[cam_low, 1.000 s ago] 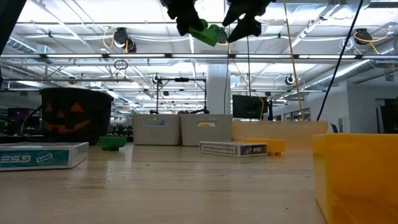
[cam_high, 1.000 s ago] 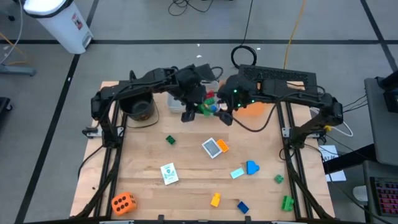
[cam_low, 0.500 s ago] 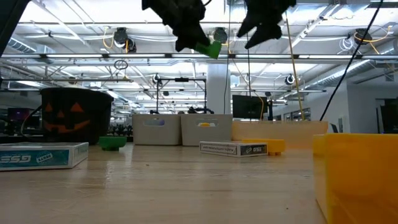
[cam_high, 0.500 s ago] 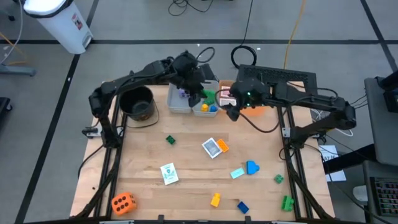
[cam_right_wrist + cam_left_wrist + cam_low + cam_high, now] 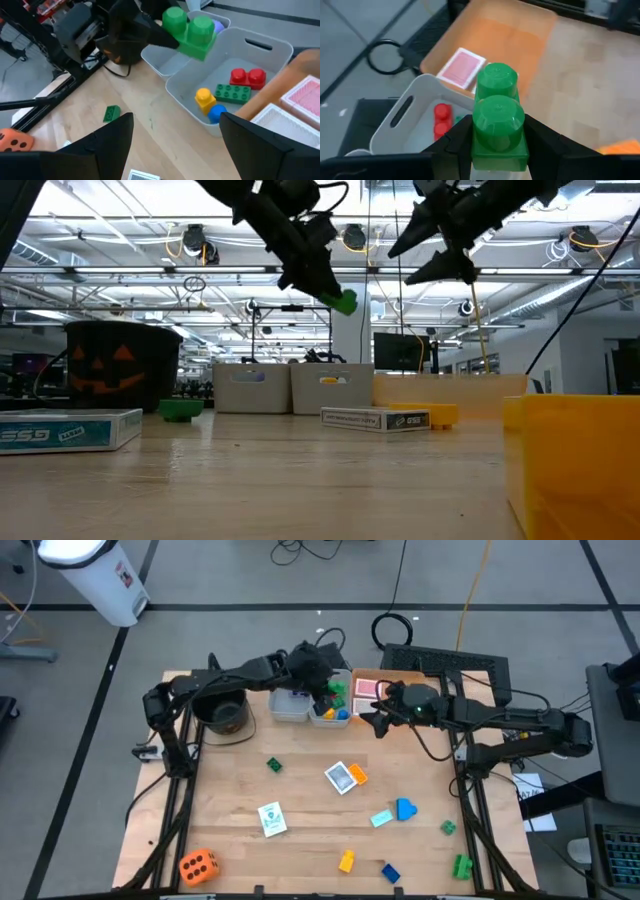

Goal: Pick & Place Toys
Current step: Put the green gamepiece into the right gray bin

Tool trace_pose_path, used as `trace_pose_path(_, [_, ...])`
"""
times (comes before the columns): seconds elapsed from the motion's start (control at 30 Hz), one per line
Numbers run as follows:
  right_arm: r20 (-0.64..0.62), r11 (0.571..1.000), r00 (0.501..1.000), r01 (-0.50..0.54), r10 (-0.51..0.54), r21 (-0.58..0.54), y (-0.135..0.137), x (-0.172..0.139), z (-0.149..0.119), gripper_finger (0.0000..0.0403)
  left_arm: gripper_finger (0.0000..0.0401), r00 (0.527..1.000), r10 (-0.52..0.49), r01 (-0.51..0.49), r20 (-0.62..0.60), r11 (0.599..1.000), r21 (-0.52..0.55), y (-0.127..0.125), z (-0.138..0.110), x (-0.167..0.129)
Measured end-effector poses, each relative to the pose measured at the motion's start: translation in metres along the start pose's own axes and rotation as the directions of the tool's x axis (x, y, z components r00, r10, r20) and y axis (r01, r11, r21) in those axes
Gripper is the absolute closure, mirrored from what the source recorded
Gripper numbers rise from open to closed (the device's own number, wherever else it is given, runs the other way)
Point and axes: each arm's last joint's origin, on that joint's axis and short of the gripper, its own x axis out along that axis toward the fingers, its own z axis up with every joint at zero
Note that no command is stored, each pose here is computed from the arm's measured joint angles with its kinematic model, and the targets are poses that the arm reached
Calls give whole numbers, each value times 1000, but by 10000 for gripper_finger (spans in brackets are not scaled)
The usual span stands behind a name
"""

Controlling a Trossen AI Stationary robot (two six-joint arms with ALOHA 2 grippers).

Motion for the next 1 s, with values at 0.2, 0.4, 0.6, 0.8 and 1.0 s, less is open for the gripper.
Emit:
trace_pose_path(0.2, [-8, 1000, 1000, 5, -5, -6, -4, 2, -6, 119, 265, 994, 43, -31, 98, 992, -120, -6, -15, 18])
trace_pose_path(0.4, [-7, 1000, 1000, 6, -6, -27, -4, 2, -6, 119, 265, 974, 169, -126, 154, 959, -256, -5, -28, 29])
trace_pose_path(0.6, [-7, 1000, 1000, 6, -7, -30, -4, 2, -6, 119, 265, 979, 181, -150, 96, 953, -263, -4, -39, 53])
trace_pose_path(0.8, [-9, 1000, 1000, 9, -9, -30, -4, 2, -6, 119, 265, 976, 213, -187, 42, 923, -335, -1, -46, 78])
trace_pose_path(1.0, [-17, 999, 1000, 12, -13, -32, -4, 2, -7, 119, 265, 970, 242, -224, 8, 909, -350, 5, -43, 90])
